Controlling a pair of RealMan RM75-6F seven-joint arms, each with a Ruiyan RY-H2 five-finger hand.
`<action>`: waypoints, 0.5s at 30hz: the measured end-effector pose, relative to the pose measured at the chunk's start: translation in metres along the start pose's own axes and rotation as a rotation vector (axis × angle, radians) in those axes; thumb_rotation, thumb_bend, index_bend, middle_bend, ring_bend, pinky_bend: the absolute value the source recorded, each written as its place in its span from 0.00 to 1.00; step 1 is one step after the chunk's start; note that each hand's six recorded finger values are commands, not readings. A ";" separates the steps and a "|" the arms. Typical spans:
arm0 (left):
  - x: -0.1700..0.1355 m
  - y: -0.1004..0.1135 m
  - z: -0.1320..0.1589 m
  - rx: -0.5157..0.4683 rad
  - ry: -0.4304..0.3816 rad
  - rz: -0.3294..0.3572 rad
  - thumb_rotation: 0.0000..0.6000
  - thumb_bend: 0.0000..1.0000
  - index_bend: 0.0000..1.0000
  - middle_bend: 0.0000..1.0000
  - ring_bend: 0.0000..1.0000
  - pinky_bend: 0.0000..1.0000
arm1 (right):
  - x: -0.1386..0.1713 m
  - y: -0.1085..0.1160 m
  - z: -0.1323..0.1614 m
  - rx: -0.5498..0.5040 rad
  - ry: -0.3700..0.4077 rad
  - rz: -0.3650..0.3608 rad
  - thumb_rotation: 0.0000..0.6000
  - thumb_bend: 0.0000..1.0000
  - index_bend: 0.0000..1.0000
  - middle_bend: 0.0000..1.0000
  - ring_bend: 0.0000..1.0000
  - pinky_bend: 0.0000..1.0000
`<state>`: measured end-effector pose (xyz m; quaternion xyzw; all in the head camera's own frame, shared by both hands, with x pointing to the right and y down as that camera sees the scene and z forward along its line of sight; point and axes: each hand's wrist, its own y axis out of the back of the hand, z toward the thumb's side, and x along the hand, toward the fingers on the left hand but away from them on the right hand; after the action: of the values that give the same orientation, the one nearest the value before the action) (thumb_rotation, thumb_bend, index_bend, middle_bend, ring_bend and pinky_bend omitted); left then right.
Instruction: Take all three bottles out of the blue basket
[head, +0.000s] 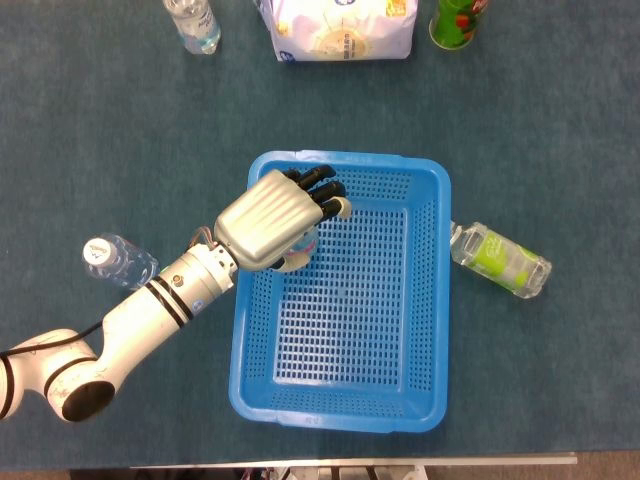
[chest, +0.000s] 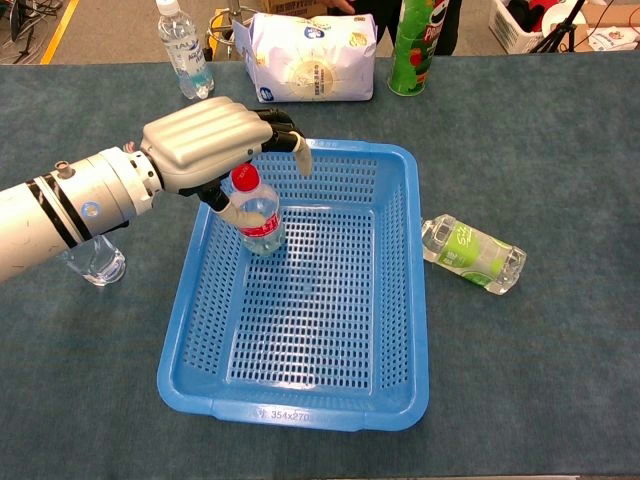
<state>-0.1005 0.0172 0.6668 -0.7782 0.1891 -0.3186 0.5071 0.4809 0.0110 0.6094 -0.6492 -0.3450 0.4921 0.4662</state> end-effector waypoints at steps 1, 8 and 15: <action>0.000 0.000 -0.001 0.001 0.001 -0.001 1.00 0.17 0.34 0.30 0.19 0.45 | 0.000 0.000 0.000 -0.001 -0.001 0.001 1.00 0.00 0.25 0.32 0.31 0.58; -0.003 -0.001 -0.005 0.016 0.010 -0.006 1.00 0.27 0.36 0.32 0.20 0.45 | 0.001 -0.002 -0.002 -0.007 -0.004 0.005 1.00 0.00 0.25 0.32 0.31 0.58; -0.007 -0.003 -0.015 0.062 0.032 -0.004 1.00 0.28 0.36 0.32 0.20 0.45 | 0.002 -0.005 -0.002 -0.011 -0.006 0.010 1.00 0.00 0.25 0.32 0.31 0.58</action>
<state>-0.1155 0.0128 0.6717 -0.7573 0.1859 -0.3379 0.5271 0.4835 0.0135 0.6134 -0.6519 -0.3459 0.4947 0.4589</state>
